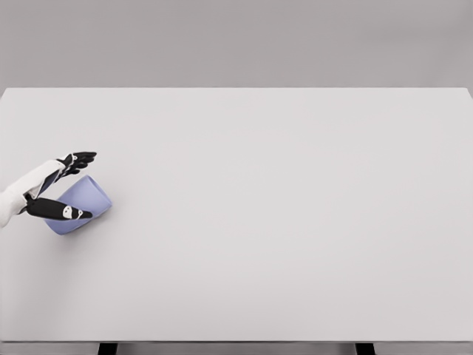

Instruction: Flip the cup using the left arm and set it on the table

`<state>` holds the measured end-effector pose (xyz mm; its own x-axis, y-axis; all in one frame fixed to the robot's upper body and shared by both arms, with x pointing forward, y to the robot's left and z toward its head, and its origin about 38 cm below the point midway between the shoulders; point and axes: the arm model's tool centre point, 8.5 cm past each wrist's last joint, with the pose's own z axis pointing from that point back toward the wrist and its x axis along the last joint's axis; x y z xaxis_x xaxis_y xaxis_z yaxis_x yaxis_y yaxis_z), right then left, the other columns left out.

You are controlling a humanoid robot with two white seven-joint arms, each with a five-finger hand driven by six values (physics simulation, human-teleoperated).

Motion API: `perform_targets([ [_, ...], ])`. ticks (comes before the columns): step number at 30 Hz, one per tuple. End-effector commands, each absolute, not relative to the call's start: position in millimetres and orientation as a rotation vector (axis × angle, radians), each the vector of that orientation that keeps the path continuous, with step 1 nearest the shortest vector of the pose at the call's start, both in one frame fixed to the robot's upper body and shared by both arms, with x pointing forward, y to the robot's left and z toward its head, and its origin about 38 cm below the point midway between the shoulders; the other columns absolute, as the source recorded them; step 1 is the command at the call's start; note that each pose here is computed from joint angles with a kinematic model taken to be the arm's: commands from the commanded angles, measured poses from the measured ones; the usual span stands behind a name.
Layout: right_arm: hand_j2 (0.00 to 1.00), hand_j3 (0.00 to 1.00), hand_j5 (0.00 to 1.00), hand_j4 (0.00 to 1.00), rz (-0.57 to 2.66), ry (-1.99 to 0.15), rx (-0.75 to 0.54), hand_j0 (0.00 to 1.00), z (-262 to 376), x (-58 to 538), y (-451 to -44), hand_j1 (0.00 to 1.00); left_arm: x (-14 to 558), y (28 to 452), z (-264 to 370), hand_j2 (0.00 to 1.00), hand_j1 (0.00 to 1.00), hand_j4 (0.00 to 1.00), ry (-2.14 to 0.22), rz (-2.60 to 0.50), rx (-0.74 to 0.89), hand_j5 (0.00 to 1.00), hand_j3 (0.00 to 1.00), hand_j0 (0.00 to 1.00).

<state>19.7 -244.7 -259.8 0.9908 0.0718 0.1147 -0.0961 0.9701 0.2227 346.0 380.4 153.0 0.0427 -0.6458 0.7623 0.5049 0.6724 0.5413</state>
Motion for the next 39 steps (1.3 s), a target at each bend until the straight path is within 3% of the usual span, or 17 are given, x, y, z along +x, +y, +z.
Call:
perform_targets([
  [1,1.0,1.0,1.0,1.0,0.085,-0.107,0.23,1.0,-260,20,-245,1.0,346,381,153,0.97,0.97,0.97,-1.248,-0.883,0.144,0.97,0.97,0.97],
  [30,1.0,1.0,1.0,1.0,0.085,-0.107,0.231,1.0,-260,20,-245,1.0,338,377,131,0.96,0.96,0.96,-1.195,-0.922,0.204,0.96,0.96,0.96],
  [31,1.0,1.0,1.0,1.0,0.085,-0.107,0.23,1.0,-260,20,-245,1.0,338,377,131,0.92,0.92,0.92,-1.195,-0.92,0.205,0.92,0.92,0.92],
  [33,1.0,1.0,1.0,1.0,0.085,-0.107,0.23,1.0,-260,20,-245,1.0,338,375,132,0.61,0.61,0.61,-1.208,-0.918,0.192,0.61,0.61,0.61],
  [34,1.0,1.0,1.0,1.0,0.085,-0.107,0.231,1.0,-260,20,-245,1.0,338,374,132,0.57,0.57,0.57,-1.216,-0.917,0.185,0.57,0.57,0.57],
  [39,1.0,1.0,1.0,1.0,0.085,-0.107,0.231,1.0,-260,20,-245,1.0,338,368,141,0.57,0.57,0.57,-1.306,-0.909,0.114,0.57,0.57,0.57],
])
